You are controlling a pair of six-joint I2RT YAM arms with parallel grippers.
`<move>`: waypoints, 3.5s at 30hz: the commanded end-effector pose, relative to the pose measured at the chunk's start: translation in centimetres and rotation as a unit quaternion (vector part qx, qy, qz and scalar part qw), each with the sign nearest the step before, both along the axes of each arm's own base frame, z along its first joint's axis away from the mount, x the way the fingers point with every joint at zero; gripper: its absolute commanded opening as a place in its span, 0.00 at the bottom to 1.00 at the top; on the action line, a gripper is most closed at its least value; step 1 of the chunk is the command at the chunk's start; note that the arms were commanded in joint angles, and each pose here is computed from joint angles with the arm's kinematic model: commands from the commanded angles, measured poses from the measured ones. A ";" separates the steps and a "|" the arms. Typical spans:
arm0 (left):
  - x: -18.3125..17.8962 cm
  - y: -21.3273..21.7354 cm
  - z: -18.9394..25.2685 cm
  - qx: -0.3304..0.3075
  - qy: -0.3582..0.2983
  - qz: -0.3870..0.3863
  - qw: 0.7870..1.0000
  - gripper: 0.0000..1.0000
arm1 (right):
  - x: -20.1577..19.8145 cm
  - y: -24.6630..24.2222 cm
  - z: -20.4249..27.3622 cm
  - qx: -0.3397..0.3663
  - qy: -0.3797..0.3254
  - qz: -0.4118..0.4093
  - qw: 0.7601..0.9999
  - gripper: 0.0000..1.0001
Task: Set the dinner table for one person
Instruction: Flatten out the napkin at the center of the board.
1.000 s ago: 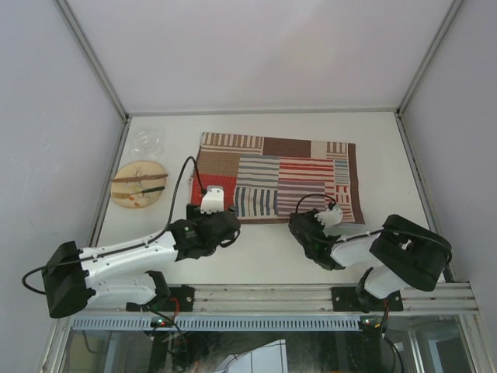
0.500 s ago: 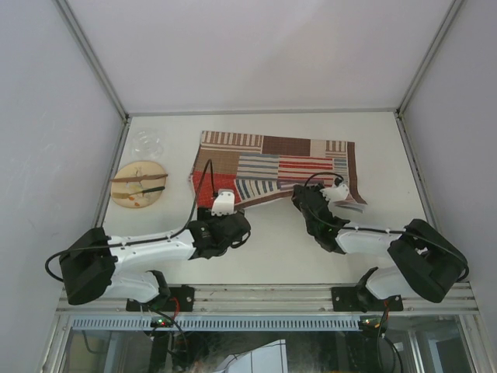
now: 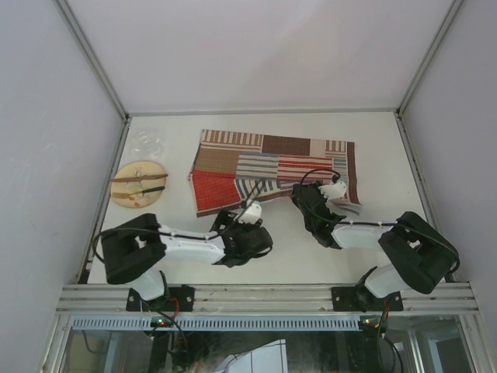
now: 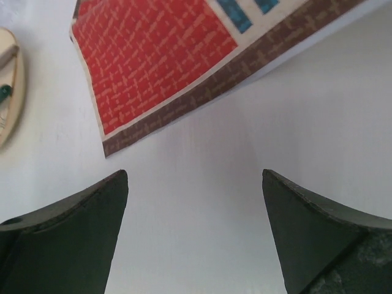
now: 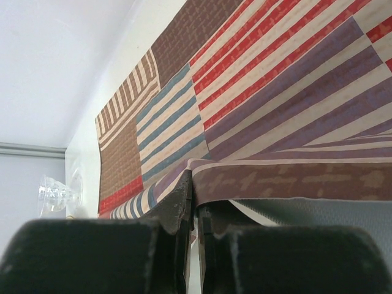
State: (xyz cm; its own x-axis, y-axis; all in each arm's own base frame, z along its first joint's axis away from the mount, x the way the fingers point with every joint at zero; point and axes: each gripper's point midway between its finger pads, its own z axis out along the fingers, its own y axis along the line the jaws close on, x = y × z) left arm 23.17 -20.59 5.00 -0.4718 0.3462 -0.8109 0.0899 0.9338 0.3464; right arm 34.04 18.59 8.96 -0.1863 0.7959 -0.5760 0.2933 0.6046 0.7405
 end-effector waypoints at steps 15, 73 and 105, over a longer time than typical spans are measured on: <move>1.9 -3.8 4.3 0.176 -0.199 0.051 0.963 1.00 | 0.4 0.0 4.6 0.007 -0.035 0.019 0.999 0.00; 7.2 -10.1 -1.6 0.051 -0.038 -0.254 0.965 0.99 | -1.4 -1.7 5.6 -0.005 -0.060 0.021 0.998 0.00; 9.2 0.0 13.3 0.133 -0.238 -0.010 0.962 0.85 | -1.9 -2.0 4.6 -0.013 -0.048 0.019 0.999 0.00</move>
